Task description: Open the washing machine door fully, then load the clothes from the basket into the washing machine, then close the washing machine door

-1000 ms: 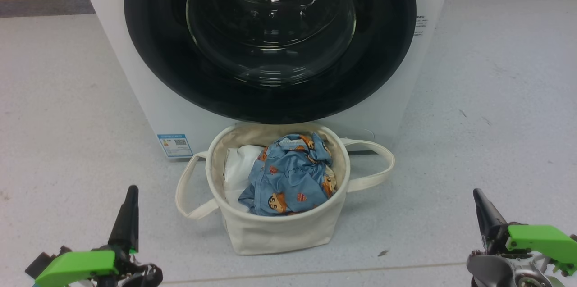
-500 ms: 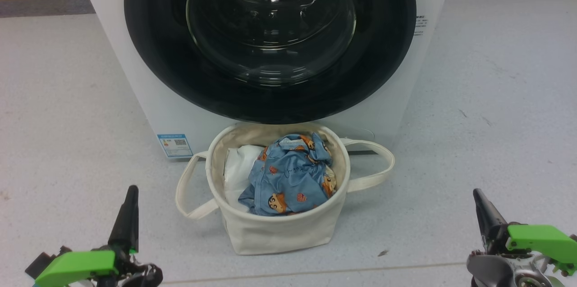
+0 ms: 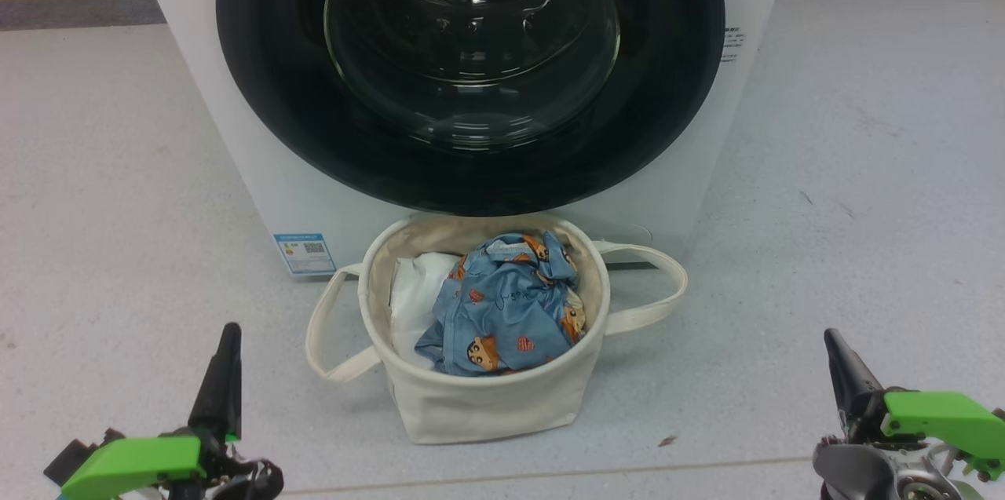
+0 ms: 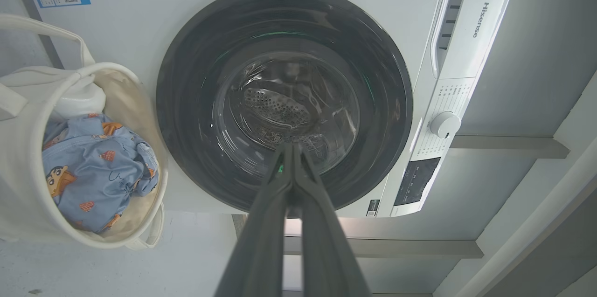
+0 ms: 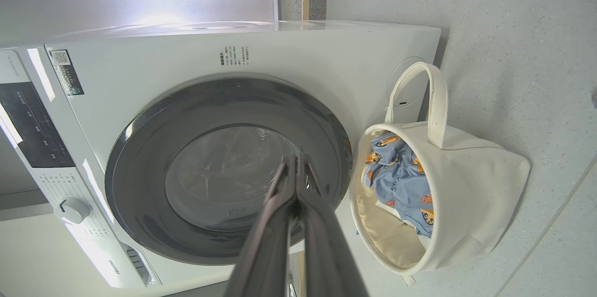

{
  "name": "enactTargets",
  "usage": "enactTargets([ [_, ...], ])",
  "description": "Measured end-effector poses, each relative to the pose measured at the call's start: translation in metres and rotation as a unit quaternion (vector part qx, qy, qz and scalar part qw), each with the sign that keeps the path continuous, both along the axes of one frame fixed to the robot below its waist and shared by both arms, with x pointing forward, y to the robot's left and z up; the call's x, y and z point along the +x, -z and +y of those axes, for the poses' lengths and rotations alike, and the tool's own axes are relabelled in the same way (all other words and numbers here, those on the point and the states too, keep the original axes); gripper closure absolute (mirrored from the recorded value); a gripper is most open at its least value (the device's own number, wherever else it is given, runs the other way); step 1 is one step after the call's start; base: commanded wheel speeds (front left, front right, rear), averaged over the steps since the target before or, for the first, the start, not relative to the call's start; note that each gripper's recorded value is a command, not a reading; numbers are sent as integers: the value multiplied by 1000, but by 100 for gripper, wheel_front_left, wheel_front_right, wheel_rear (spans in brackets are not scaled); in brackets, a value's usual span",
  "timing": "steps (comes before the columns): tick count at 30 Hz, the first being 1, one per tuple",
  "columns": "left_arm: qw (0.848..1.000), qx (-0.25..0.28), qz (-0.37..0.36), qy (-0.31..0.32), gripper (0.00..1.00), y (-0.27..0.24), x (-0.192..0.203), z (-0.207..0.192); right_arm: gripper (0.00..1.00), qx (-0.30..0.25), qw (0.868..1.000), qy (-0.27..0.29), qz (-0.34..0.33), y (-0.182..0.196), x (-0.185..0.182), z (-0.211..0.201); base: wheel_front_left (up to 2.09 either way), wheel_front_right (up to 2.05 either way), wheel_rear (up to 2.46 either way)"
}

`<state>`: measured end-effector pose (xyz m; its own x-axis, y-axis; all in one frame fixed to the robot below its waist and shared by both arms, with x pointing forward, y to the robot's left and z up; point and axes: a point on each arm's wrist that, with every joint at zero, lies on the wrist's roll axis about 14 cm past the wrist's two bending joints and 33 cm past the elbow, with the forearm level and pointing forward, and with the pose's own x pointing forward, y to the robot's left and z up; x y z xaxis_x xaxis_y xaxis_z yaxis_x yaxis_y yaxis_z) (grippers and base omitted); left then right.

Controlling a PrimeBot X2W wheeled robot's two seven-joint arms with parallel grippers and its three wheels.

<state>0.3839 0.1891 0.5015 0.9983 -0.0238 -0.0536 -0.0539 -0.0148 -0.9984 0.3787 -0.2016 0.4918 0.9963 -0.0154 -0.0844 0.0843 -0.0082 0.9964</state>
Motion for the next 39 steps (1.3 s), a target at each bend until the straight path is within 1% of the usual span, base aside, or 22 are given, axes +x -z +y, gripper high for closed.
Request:
enactTargets([
  [28,1000,0,0,0,100,0,0,0,100,0,1000,0,0,0,0,0,0,0,0],
  [29,1000,0,1,0,0,1,0,0,0,0,1000,0,2,1,0,0,0,0,0],
  [31,1000,-3,19,0,0,13,-3,-1,0,2,1000,1,19,13,-5,1,0,0,0],
  [32,999,-4,32,0,100,21,-7,-1,100,3,999,2,32,22,-9,3,0,0,0],
  [33,998,-8,60,-1,0,39,-16,-2,0,6,998,2,57,38,-18,6,0,0,0],
  [35,997,-8,73,-2,0,48,-22,-2,0,8,998,2,67,45,-23,7,0,0,0],
  [39,997,-9,71,-6,0,47,-20,-1,0,8,998,5,65,43,-22,5,0,0,0],
])
